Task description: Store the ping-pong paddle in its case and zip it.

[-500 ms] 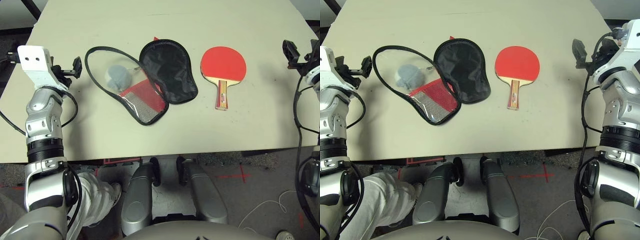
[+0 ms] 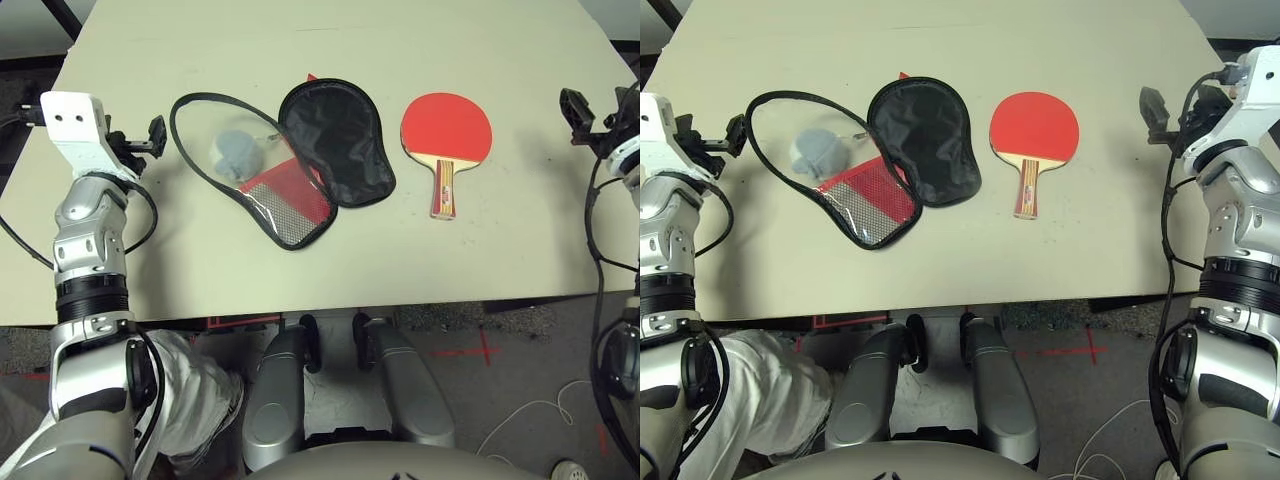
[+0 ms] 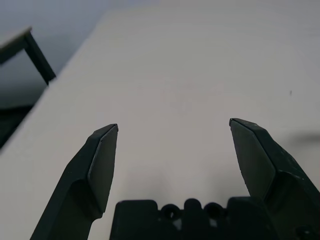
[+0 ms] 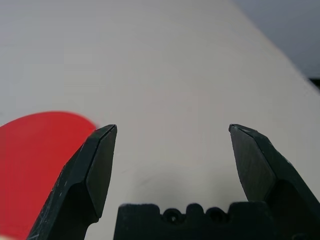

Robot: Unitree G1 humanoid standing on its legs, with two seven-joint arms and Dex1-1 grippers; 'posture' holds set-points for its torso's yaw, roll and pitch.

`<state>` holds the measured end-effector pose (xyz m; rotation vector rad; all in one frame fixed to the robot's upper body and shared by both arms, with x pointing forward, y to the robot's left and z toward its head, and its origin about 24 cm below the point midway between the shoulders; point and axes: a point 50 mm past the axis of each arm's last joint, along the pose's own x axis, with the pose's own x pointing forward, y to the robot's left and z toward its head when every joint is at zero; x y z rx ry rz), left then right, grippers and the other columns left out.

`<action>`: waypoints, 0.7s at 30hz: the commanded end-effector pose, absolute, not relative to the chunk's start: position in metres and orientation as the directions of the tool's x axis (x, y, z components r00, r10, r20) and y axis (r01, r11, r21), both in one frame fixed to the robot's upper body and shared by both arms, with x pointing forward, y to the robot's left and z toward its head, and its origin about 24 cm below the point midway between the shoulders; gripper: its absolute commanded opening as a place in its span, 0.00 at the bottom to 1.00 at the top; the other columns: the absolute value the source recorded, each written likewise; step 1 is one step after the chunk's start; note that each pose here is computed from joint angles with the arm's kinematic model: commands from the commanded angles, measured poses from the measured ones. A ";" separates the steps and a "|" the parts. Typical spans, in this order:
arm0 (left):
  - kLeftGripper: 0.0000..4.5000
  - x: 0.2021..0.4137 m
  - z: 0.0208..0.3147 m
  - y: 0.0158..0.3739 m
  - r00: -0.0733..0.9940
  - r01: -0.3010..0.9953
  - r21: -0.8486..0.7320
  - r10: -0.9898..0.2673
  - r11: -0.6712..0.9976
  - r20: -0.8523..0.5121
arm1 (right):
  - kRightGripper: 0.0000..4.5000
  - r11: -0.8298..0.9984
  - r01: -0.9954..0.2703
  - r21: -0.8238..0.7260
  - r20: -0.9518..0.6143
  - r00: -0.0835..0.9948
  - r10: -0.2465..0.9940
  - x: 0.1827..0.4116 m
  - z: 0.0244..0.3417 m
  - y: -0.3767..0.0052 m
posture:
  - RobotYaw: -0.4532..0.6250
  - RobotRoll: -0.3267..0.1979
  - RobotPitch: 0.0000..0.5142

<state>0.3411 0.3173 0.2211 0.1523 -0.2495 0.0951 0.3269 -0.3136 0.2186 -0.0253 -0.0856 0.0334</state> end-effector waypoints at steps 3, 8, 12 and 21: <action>1.00 0.348 0.250 0.321 0.964 -0.038 0.208 -0.019 0.977 0.264 | 0.99 0.997 -0.073 0.024 -0.064 0.995 0.074 0.322 0.220 -0.291 | 0.41 0.62 0.60; 1.00 0.358 0.271 0.308 0.958 0.102 0.232 -0.159 0.967 0.240 | 0.99 0.991 -0.121 0.063 -0.229 0.964 0.132 0.311 0.224 -0.265 | 0.39 0.62 0.61; 1.00 0.368 0.278 0.284 0.934 0.235 0.230 -0.285 0.944 0.214 | 0.99 0.982 -0.164 0.089 -0.352 0.918 0.185 0.304 0.228 -0.240 | 0.37 0.62 0.59; 1.00 0.382 0.259 0.209 0.790 0.575 0.205 -0.602 0.792 0.111 | 0.99 0.964 -0.264 0.040 -0.520 0.818 0.246 0.304 0.218 -0.201 | 0.35 0.62 0.59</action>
